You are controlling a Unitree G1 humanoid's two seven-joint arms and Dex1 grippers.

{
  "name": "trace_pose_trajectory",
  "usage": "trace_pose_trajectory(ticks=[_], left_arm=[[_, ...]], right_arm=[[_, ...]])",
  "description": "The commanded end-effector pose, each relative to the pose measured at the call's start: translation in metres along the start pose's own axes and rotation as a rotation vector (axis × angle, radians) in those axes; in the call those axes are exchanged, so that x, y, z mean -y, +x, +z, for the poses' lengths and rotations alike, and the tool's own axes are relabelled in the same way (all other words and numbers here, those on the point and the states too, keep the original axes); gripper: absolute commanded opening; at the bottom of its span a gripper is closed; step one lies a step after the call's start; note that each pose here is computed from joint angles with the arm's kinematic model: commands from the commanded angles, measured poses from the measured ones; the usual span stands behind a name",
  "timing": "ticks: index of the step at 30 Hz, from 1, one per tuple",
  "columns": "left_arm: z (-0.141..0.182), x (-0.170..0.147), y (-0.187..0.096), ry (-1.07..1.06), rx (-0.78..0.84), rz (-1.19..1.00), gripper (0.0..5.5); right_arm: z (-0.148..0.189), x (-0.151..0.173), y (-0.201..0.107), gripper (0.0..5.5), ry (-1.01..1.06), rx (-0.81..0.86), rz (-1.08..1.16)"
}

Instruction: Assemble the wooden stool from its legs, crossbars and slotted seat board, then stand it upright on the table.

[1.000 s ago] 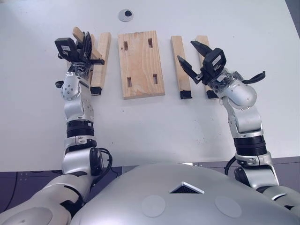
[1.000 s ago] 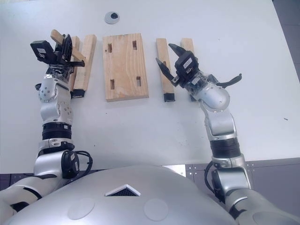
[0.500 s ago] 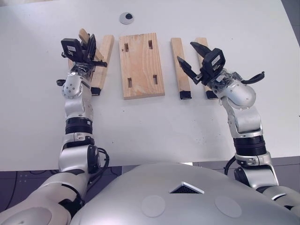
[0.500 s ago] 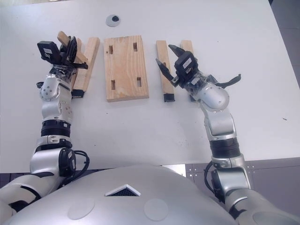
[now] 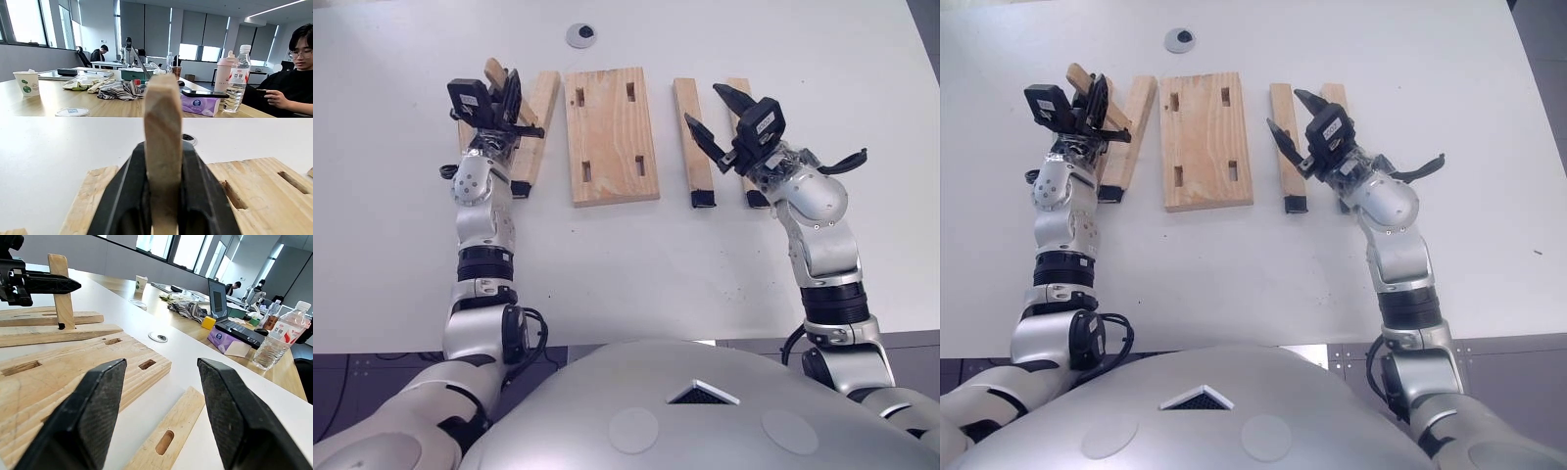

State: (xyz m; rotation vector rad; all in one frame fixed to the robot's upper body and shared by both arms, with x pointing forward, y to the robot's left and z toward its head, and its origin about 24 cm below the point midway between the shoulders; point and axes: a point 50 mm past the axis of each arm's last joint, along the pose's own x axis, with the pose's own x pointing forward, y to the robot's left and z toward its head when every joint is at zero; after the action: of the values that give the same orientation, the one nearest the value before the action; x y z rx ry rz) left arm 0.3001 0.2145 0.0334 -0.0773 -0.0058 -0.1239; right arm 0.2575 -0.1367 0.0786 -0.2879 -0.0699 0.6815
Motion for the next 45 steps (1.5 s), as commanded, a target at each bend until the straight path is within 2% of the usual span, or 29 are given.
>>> trace_pose_trajectory(ticks=[1, 11, 17, 25, 31, 35, 38, 41, 43, 45], left_arm=[[-0.021, -0.002, -0.018, -0.027, -0.169, 0.011, 0.85], [0.002, -0.005, -0.072, 0.051, -0.415, -0.129, 2.50], [-0.002, -0.007, -0.074, 0.098, -0.503, -0.088, 3.41], [-0.007, -0.006, -0.073, 0.068, -0.550, -0.109, 3.41], [-0.008, -0.006, -0.076, 0.091, -0.566, -0.103, 2.58], [-0.004, -0.010, -0.075, 0.181, -0.561, -0.083, 2.01], [0.009, -0.015, -0.066, 0.198, -0.482, -0.040, 2.00], [0.040, -0.014, -0.046, 0.115, -0.293, -0.038, 2.00], [0.066, -0.007, -0.033, -0.005, -0.154, -0.099, 2.00], [0.085, 0.013, -0.025, -0.187, -0.084, -0.299, 2.00]], right_arm=[[0.000, 0.000, 0.002, 2.68, -0.011, -0.001, -0.004], [-0.002, -0.004, -0.005, 2.68, -0.004, -0.011, -0.033], [-0.002, -0.005, -0.004, 2.68, -0.004, -0.015, -0.041], [-0.003, -0.005, -0.006, 2.68, -0.002, -0.022, -0.048], [0.001, -0.006, -0.003, 2.68, 0.006, -0.014, -0.042], [0.010, -0.006, 0.000, 2.68, 0.011, 0.010, -0.042], [0.014, -0.002, 0.000, 2.68, 0.026, 0.026, -0.063], [0.017, 0.005, 0.001, 2.68, 0.028, 0.036, -0.088], [0.020, 0.009, 0.003, 2.68, 0.041, 0.048, -0.094], [0.027, 0.018, 0.005, 2.68, 0.149, 0.085, -0.100]])
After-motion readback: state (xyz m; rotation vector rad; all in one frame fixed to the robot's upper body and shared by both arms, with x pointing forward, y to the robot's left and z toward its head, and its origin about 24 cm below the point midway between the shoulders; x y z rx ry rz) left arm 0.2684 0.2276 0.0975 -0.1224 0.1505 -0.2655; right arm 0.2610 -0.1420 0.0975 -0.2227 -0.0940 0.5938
